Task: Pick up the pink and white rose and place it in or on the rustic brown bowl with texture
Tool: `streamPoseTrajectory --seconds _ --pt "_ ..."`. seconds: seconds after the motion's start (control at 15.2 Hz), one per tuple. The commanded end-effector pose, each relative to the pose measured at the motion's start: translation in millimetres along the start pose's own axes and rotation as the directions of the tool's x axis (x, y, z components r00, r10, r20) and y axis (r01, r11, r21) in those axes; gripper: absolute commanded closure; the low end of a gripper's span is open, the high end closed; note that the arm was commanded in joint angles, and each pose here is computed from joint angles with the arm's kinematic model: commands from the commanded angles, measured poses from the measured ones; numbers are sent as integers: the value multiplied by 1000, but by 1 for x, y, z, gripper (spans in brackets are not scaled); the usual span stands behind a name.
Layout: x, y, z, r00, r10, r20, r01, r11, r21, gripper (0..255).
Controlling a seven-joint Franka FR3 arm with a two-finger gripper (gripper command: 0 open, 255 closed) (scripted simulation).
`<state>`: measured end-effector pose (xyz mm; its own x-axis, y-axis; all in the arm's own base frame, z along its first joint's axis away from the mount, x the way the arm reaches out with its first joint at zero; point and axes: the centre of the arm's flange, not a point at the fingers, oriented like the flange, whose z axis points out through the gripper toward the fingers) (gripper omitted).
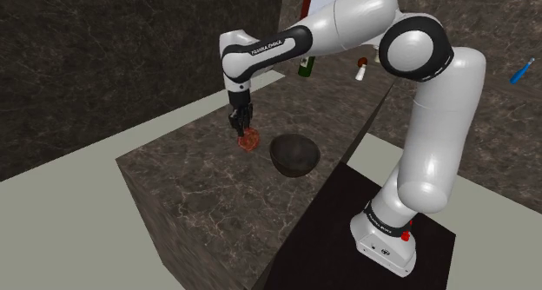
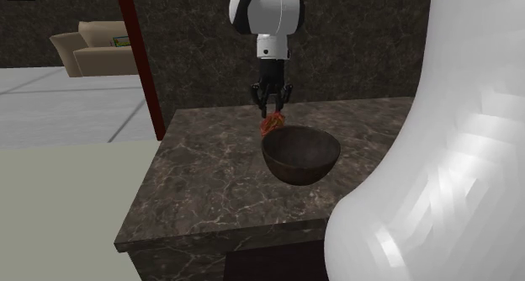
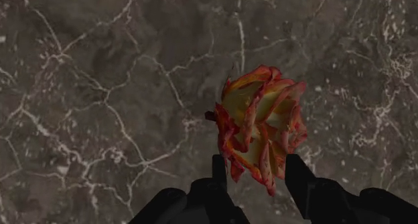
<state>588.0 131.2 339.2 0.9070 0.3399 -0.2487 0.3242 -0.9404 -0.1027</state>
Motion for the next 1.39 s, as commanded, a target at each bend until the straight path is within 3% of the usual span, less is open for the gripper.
streamPoseTrajectory --seconds 0.0,1.32 --pt "-3 0 -10 1000 0 0 0 1000 0 255" --pt "-29 -11 -111 1000 0 0 0 1000 0 255"
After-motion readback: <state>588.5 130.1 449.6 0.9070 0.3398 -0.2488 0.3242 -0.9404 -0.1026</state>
